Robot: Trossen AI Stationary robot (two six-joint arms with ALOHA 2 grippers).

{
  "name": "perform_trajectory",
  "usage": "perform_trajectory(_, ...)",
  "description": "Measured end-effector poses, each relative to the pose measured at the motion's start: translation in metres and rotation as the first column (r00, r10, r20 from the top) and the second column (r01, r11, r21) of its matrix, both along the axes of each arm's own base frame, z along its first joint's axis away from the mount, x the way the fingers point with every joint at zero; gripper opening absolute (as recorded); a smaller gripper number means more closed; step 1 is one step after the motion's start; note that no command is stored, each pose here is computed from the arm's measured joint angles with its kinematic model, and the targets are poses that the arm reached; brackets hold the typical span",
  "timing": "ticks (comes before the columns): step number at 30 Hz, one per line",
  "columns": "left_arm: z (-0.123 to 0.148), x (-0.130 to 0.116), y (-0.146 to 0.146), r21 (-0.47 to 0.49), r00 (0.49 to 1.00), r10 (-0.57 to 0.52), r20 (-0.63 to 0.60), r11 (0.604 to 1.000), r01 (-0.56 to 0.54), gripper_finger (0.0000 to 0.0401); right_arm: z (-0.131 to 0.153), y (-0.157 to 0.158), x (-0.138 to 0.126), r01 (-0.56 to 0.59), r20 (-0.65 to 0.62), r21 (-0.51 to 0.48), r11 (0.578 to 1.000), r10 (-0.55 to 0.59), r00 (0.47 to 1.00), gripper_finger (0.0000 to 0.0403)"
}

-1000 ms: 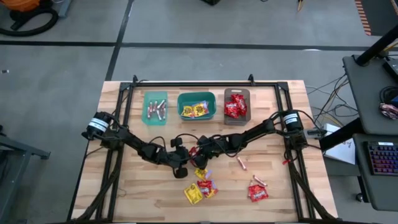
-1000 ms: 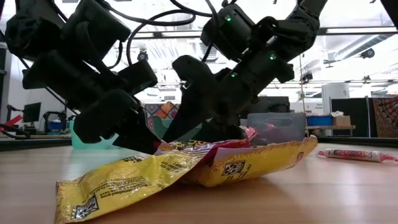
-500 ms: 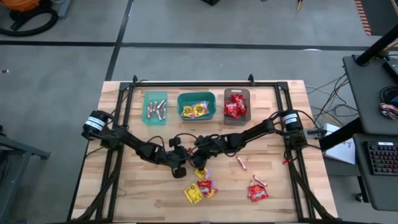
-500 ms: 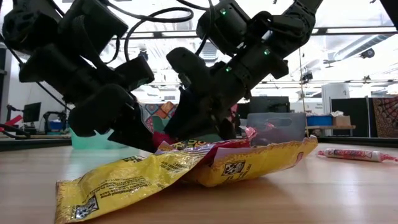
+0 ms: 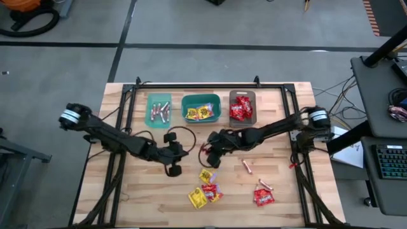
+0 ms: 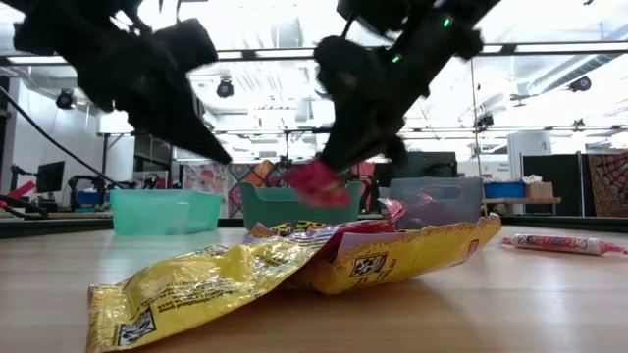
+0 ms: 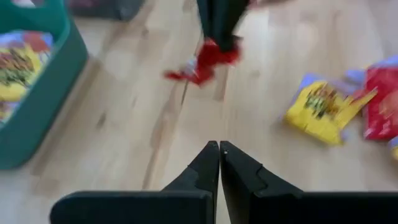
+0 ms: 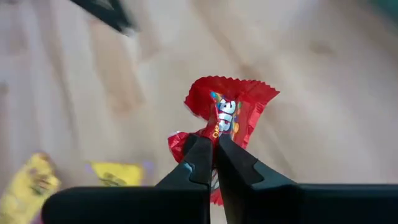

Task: Sort candy
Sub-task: Put the red candy into the black bin, then put the white candy into the blue bin

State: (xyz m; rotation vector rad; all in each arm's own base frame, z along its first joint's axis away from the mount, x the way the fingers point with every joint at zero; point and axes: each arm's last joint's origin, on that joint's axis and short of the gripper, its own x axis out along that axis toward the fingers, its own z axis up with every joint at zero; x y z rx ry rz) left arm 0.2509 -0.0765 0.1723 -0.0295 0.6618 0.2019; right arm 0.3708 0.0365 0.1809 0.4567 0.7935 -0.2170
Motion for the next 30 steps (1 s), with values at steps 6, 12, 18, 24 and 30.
perform_trajectory(6,0.026,-0.010,0.003,-0.030,0.996,-0.003,0.090,1.000,0.006,0.0000,0.043,-0.028,-0.042,0.168,-0.106,-0.181,0.969,-0.189,0.976,0.0009)
perform_trajectory(12,0.030,-0.010,0.003,-0.036,0.993,-0.006,0.122,0.999,0.010,0.0000,0.070,-0.082,-0.089,0.417,-0.180,-0.359,0.835,-0.500,0.847,0.0009)
perform_trajectory(18,0.023,-0.007,0.003,-0.013,0.995,0.011,0.100,1.000,-0.009,0.0000,0.045,-0.129,-0.107,0.516,-0.221,-0.311,0.798,-0.589,0.777,0.0014)
perform_trajectory(24,0.018,-0.005,0.002,-0.018,0.996,0.018,0.086,1.000,-0.017,0.0000,0.025,-0.145,-0.108,0.509,-0.258,-0.226,0.831,-0.555,0.791,0.0073)
perform_trajectory(30,0.015,-0.001,0.000,-0.056,0.995,0.032,0.099,0.998,-0.027,0.0000,0.038,-0.138,-0.103,0.494,-0.214,-0.200,0.846,-0.530,0.820,0.0130)
